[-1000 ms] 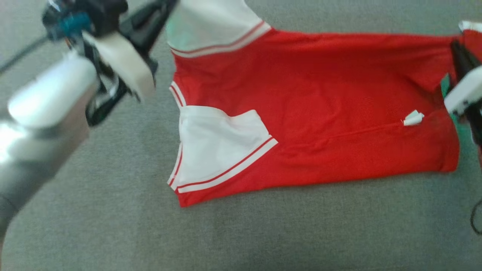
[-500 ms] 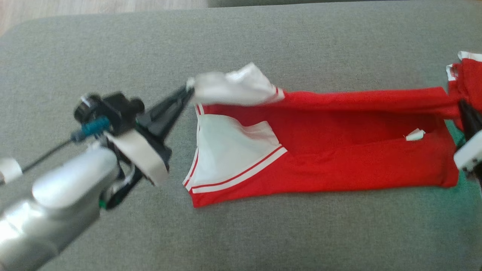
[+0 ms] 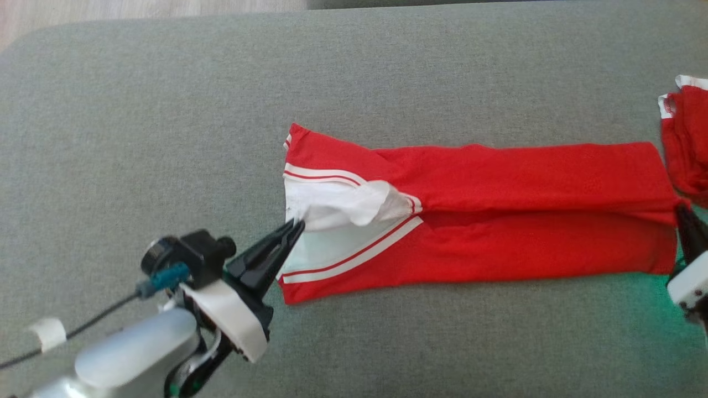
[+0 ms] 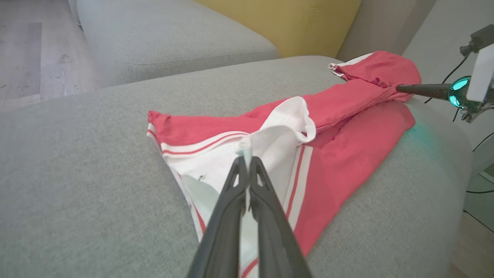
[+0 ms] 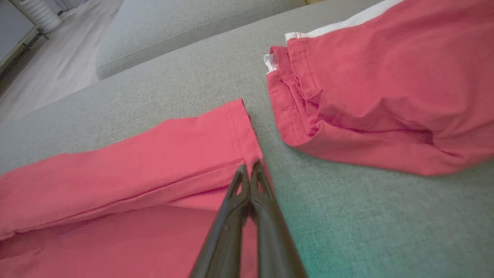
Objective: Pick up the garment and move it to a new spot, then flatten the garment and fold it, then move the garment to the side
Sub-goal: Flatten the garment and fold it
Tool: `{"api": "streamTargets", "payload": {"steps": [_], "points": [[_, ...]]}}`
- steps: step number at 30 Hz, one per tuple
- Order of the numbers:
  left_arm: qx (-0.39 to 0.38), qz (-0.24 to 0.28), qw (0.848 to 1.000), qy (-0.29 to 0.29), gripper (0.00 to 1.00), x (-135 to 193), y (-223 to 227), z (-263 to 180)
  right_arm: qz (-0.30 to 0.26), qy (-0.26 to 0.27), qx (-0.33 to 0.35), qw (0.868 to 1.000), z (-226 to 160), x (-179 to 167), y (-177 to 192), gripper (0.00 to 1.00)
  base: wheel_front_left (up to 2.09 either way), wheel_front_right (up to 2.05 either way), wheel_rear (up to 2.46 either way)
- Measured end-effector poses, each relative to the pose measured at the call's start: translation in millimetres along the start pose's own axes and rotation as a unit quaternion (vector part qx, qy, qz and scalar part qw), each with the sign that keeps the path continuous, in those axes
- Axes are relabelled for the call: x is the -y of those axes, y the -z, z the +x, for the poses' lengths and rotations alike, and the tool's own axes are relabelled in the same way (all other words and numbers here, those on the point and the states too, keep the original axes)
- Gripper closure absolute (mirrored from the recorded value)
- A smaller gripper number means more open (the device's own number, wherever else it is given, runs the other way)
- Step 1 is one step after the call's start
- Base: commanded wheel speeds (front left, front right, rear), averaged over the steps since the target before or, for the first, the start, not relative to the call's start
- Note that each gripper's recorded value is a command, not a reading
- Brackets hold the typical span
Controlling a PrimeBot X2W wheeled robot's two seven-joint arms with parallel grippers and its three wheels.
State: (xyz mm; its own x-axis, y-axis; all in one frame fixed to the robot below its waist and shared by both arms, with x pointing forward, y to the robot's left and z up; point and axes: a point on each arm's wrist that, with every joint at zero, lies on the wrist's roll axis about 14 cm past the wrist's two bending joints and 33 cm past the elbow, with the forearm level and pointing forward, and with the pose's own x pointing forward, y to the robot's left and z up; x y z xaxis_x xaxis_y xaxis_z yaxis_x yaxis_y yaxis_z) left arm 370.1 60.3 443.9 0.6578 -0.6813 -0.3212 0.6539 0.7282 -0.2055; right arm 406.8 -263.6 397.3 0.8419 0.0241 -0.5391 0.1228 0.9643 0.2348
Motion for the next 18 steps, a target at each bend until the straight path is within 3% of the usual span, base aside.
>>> {"api": "streamTargets", "payload": {"steps": [5, 6, 7, 8, 9, 10, 18], "points": [[-0.013, -0.029, 0.999, -0.007, 1.0, 4.6, 17.2, -4.7, 0.008, 0.008, -0.009, 1.0, -4.8, 1.7, 12.2, 1.0, 0.0, 0.0, 0.0], [-0.013, -0.036, 0.999, -0.008, 1.0, 6.0, 19.5, -5.4, 0.01, 0.011, -0.008, 1.0, -5.1, 2.6, 12.4, 0.84, 0.0, 0.0, 0.0], [-0.015, -0.039, 0.999, -0.009, 1.0, 7.4, 21.9, -6.1, 0.012, 0.014, -0.006, 1.0, -5.4, 3.3, 12.5, 0.23, 0.0, 0.0, 0.0], [-0.015, -0.045, 0.999, -0.01, 0.78, 9.0, 23.5, -6.6, 0.013, 0.018, -0.001, 1.0, -6.0, 4.4, 11.8, 0.0, 0.0, 0.0, 0.0], [-0.012, -0.053, 0.998, -0.012, 0.18, 11.0, 24.1, -6.8, 0.018, 0.022, 0.007, 1.0, -6.8, 5.6, 10.6, 0.0, 0.0, 0.0, 0.0], [-0.006, -0.06, 0.998, -0.014, 0.0, 12.9, 22.9, -6.6, 0.024, 0.025, 0.013, 0.999, -7.8, 6.2, 10.4, 0.0, 0.0, 0.0, 0.0], [0.073, -0.095, 0.99, -0.077, 0.0, 15.1, -4.7, -6.8, 0.08, 0.048, 0.05, 0.994, -28.4, 8.5, 23.2, 0.0, 0.0, 0.0, 0.0]]}}
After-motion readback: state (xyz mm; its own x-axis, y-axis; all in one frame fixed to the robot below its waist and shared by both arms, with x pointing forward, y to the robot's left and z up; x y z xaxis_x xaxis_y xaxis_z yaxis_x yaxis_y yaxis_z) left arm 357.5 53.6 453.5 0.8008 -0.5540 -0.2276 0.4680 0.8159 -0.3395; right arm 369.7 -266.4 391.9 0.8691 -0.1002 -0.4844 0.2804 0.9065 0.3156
